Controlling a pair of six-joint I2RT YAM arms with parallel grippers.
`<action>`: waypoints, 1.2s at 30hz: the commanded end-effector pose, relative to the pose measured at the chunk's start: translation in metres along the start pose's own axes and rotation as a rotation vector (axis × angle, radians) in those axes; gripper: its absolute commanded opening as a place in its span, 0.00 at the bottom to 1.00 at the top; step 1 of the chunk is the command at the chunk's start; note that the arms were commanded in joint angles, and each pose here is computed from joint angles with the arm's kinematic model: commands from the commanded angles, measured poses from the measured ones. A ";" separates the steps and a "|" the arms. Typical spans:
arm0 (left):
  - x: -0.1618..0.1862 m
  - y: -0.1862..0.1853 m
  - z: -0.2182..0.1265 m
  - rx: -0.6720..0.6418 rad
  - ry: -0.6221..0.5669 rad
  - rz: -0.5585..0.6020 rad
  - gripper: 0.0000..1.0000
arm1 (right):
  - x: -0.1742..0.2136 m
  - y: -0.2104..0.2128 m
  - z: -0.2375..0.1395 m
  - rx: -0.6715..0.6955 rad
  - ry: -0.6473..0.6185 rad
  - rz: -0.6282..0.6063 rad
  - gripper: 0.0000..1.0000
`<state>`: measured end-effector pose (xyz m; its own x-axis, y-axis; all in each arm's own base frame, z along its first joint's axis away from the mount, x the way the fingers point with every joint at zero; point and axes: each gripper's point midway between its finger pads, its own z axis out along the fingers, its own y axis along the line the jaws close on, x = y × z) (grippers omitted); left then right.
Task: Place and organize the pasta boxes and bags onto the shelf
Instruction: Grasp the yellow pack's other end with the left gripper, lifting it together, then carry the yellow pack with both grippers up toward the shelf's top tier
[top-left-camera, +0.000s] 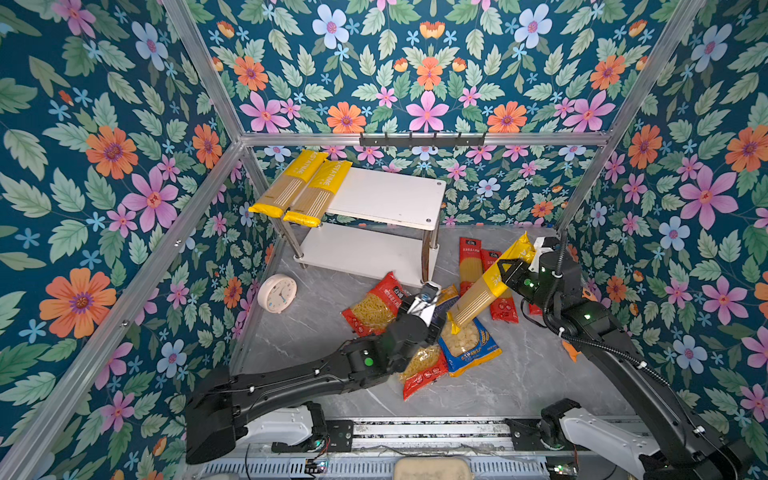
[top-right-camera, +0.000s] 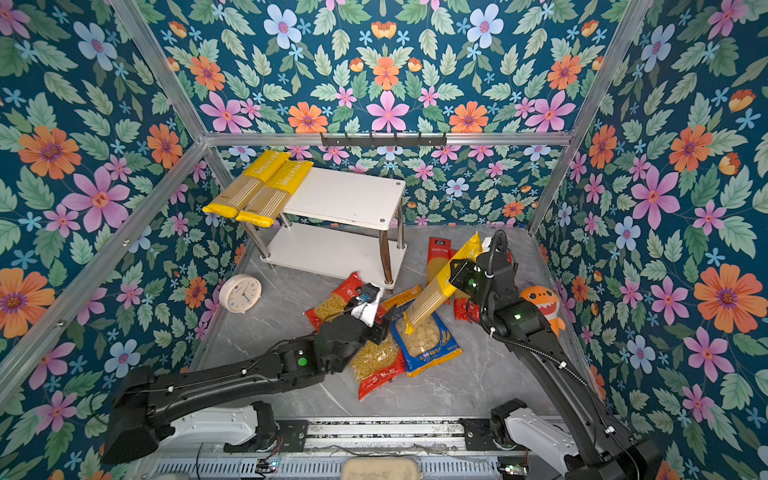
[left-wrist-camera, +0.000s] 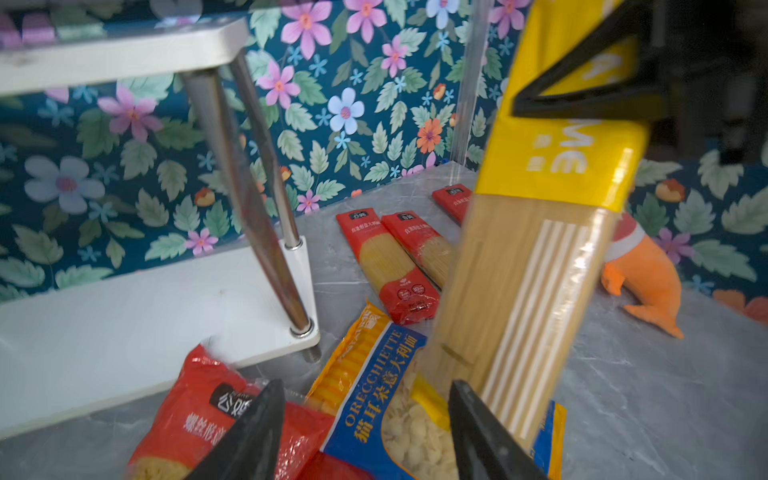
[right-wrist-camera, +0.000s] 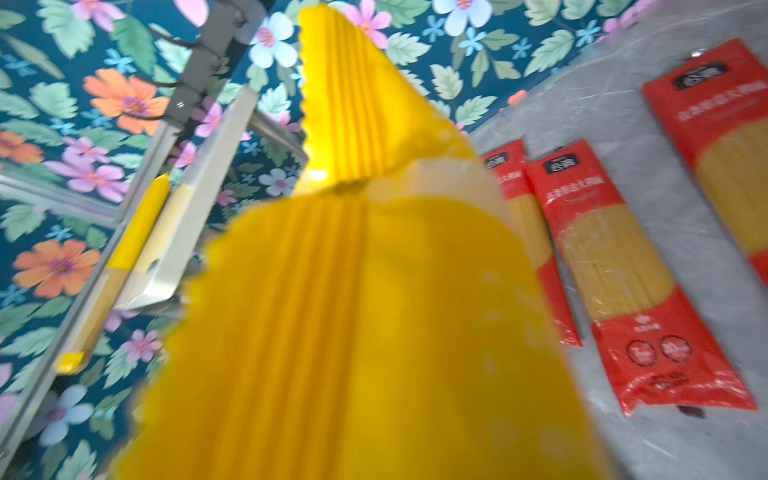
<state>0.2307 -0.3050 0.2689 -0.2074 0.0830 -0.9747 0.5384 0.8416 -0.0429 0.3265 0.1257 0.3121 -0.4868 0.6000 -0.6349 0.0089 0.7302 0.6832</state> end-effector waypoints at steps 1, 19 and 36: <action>-0.008 -0.004 -0.009 0.213 -0.036 -0.321 0.67 | -0.024 0.052 -0.012 -0.259 -0.102 -0.047 0.10; -0.041 0.041 -0.023 0.689 -0.314 -1.112 0.85 | -0.055 0.139 -0.039 -0.712 -0.178 0.027 0.00; -0.052 0.029 -0.011 0.785 -0.331 -1.137 0.58 | -0.043 0.165 -0.033 -0.799 -0.088 0.129 0.01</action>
<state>0.2511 -0.2817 0.3092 -0.6997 -0.6363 -0.3249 0.5092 -0.1253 -0.8515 0.3312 0.2110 0.4236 -0.4874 0.6688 -0.5614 -0.4885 0.3241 0.8102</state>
